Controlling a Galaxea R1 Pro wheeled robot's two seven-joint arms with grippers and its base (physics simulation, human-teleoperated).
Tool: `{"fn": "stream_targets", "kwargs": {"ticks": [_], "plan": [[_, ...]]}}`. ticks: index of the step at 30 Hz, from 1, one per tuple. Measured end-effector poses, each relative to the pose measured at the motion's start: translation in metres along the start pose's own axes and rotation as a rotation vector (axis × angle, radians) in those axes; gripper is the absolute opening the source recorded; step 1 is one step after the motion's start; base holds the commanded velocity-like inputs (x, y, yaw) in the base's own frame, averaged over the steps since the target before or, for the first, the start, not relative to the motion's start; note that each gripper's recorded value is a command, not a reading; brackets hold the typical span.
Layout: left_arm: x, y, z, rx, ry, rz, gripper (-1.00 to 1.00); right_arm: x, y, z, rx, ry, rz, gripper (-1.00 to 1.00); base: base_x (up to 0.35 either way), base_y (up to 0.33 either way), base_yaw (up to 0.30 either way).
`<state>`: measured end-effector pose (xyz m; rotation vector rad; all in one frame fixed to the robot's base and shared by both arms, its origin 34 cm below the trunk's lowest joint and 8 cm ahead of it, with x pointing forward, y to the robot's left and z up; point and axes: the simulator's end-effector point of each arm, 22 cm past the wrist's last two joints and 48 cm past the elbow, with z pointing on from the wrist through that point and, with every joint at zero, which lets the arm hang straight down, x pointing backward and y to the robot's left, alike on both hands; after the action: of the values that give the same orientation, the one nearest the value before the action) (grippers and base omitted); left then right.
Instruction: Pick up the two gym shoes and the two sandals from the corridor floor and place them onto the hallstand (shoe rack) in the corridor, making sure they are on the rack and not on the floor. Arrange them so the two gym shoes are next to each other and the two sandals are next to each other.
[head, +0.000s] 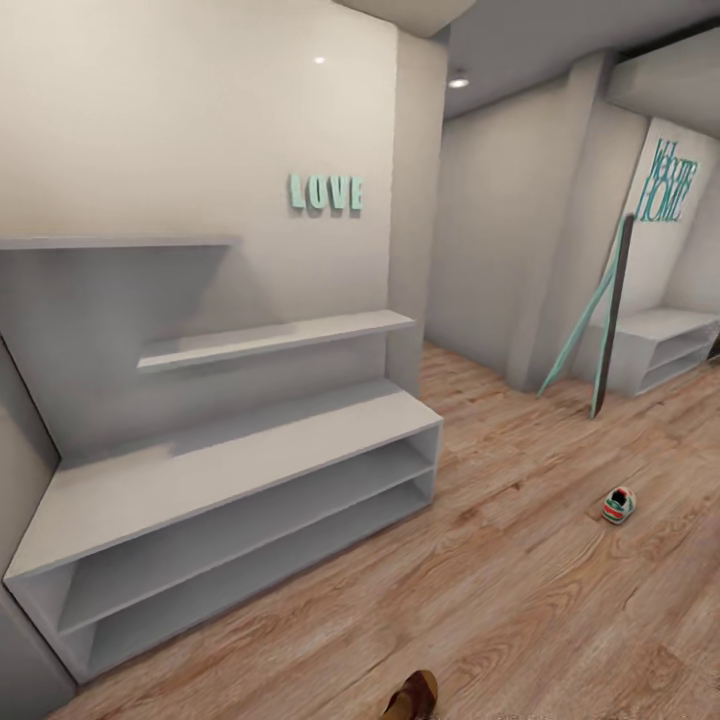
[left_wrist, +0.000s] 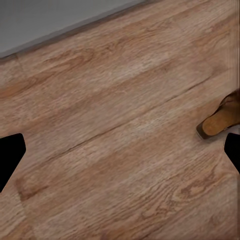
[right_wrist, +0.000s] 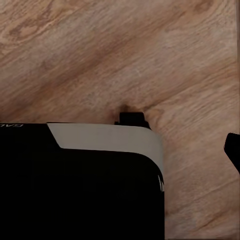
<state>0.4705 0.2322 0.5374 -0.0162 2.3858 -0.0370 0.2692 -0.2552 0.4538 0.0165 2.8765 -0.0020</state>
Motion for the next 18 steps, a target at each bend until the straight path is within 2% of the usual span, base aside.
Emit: {"fn": "stream_targets", "kwargs": {"ticks": [18], "plan": [[-0.0001,-0.0001,0.0000,0.000,0.000,0.000,1.00,-0.0002,0.0000,0.0000,0.000,0.000,0.000,1.00,0.000,0.002,-0.256]]}}
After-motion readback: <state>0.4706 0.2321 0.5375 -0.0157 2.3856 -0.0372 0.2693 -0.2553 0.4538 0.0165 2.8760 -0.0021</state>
